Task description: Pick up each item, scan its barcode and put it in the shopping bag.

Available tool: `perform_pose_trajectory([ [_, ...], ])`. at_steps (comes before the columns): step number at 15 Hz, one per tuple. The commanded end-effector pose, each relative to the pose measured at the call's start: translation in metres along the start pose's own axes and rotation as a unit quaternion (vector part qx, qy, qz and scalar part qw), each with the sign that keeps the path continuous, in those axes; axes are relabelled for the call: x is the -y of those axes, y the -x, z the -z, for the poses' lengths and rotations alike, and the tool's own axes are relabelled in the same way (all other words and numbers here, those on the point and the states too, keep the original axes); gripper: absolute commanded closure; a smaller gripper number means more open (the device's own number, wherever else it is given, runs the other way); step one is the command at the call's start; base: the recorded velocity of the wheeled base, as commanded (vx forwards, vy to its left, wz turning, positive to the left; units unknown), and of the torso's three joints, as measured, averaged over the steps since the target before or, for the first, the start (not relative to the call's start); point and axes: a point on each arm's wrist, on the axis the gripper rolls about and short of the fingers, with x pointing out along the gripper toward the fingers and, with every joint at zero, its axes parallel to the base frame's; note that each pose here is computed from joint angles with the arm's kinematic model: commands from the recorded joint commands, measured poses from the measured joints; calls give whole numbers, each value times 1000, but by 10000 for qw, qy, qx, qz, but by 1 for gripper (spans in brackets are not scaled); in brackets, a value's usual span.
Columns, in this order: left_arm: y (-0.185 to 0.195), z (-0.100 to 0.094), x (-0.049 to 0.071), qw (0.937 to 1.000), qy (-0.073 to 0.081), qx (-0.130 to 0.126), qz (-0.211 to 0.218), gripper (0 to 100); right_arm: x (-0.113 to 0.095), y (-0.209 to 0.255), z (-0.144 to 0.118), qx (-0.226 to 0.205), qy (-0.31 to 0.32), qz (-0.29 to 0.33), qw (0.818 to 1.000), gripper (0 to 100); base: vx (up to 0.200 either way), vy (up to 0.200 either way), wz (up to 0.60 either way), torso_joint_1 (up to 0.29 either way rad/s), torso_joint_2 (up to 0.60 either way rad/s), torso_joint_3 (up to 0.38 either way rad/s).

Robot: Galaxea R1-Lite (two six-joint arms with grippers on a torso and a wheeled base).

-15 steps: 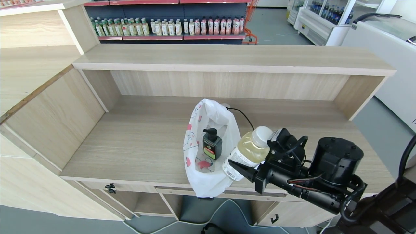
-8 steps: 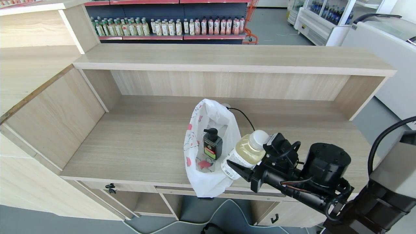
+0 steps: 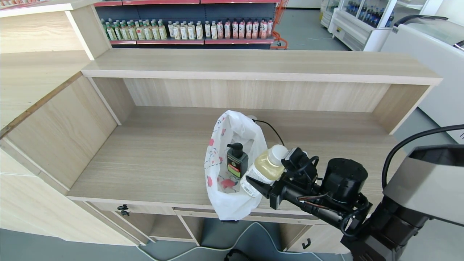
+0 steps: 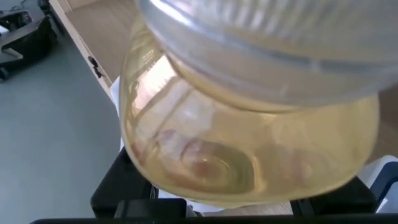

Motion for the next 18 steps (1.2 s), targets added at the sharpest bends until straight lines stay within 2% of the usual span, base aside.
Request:
perform_pose_trajectory([
  [1,0,0,0,10000,0,2,0,0,1,-8,6,20,-18,-55,10000,100,0,0,0,0,0,0],
  [7,0,0,0,10000,0,2,0,0,13,-16,23,-29,-42,-260,9996,100,0,0,0,0,0,0],
  [14,0,0,0,10000,0,2,-8,0,19,-26,26,181,36,-679,9975,100,0,0,0,0,0,0],
  [18,0,0,0,10000,0,2,0,0,22,-26,35,109,14,-780,9969,100,0,0,0,0,0,0],
])
